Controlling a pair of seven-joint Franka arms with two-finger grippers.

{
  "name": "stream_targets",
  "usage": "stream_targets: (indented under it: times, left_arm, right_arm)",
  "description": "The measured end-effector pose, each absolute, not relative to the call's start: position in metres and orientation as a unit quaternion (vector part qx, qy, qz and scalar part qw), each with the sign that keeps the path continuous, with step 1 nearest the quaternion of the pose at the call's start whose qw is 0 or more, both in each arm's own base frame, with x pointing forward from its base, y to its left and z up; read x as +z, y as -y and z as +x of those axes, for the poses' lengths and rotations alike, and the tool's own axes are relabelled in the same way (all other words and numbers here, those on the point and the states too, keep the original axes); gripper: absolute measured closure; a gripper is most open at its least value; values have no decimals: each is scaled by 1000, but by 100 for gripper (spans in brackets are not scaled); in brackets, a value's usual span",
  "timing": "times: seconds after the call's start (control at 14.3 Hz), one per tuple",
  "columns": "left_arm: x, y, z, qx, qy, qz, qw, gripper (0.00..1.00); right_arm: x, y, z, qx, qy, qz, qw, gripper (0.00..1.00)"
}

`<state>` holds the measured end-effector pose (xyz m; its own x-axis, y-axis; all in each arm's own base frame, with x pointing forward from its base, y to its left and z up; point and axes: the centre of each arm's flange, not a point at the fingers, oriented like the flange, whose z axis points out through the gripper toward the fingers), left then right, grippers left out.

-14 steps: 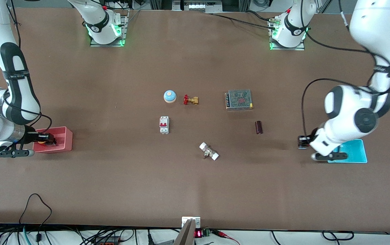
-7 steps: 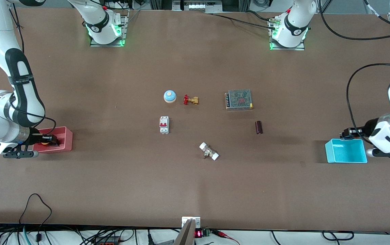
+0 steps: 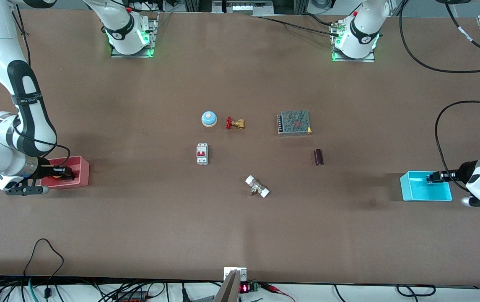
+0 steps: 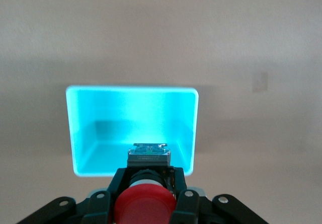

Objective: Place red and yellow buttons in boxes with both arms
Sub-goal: 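Carry the yellow button over the pink box while the left gripper carries red, then open both grippers to drop the buttons into their boxes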

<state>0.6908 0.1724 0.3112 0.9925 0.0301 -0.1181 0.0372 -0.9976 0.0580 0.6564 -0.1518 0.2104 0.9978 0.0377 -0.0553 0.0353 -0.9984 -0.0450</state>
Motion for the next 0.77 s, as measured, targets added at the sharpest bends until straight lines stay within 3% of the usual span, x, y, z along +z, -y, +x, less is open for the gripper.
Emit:
stream_targets:
  times: [0.28, 0.42, 0.56, 0.77]
  left_arm:
    - [285, -177, 699, -48, -2, 998, 26, 59]
    - [270, -179, 699, -54, 0, 998, 28, 59]
    - [255, -182, 697, -63, -2, 998, 31, 59]
    - [242, -185, 695, -69, -4, 997, 32, 59]
  right_arm:
    - [210, 152, 657, 28, 18, -999, 22, 34]
    - [213, 151, 658, 25, 19, -999, 21, 21]
    - [225, 148, 665, 14, 23, -999, 20, 2]
    - [257, 139, 669, 9, 30, -999, 24, 0]
